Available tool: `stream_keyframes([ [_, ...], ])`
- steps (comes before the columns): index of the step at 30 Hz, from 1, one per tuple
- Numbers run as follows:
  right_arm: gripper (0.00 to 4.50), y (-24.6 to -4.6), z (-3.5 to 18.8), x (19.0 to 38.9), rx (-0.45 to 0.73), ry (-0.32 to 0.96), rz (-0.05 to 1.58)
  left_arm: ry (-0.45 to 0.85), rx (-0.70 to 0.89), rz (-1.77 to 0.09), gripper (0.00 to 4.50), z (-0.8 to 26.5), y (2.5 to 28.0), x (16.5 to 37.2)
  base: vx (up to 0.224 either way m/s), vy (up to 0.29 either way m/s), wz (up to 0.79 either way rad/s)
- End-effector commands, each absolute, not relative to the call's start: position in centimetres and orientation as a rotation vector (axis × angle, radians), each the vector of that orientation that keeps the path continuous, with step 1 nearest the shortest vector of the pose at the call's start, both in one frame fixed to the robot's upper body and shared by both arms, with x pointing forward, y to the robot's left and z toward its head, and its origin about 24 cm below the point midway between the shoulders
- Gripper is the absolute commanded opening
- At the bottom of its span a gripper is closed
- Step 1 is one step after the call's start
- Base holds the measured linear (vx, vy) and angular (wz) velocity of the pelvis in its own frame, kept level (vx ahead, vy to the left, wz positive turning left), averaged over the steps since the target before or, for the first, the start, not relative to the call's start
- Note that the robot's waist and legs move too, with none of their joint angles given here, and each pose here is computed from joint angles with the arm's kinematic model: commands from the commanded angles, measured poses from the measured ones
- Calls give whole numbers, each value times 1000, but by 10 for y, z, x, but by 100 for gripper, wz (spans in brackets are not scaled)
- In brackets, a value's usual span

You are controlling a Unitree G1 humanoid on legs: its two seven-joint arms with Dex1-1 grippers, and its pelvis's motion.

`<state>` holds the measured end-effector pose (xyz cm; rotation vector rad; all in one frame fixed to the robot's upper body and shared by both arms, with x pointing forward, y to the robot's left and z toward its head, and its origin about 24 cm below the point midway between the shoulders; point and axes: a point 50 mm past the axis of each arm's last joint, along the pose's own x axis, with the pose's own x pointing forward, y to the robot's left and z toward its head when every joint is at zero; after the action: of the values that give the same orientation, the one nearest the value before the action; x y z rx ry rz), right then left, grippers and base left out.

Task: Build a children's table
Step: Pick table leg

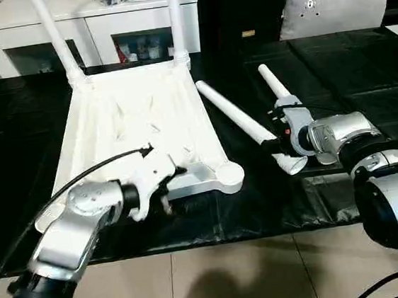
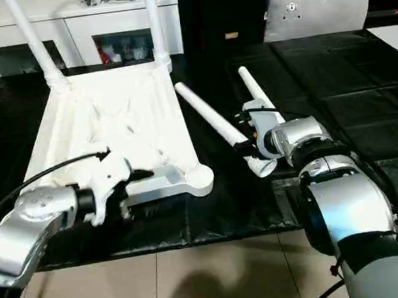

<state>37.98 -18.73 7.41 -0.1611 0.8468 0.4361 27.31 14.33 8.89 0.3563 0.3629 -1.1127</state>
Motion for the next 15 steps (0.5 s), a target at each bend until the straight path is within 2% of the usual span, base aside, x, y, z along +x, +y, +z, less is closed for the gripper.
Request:
stream_keyframes([
  [1,186,-190,65,375,-165,897,437,362,371,-1116,450,90,143,272,0,0,0],
  [5,186,-192,66,376,-146,850,423,358,365,-1105,450,91,143,273,0,0,0],
  [6,186,-193,70,379,-80,790,397,343,360,-1088,450,92,142,275,0,0,0],
  [9,186,-193,77,384,-1,708,370,301,338,-1058,450,95,140,279,0,0,0],
  [10,186,-193,86,389,64,624,361,253,295,-1019,450,98,138,283,0,0,0],
  [15,186,-193,105,398,117,421,325,153,131,-907,450,107,131,293,0,0,0],
])
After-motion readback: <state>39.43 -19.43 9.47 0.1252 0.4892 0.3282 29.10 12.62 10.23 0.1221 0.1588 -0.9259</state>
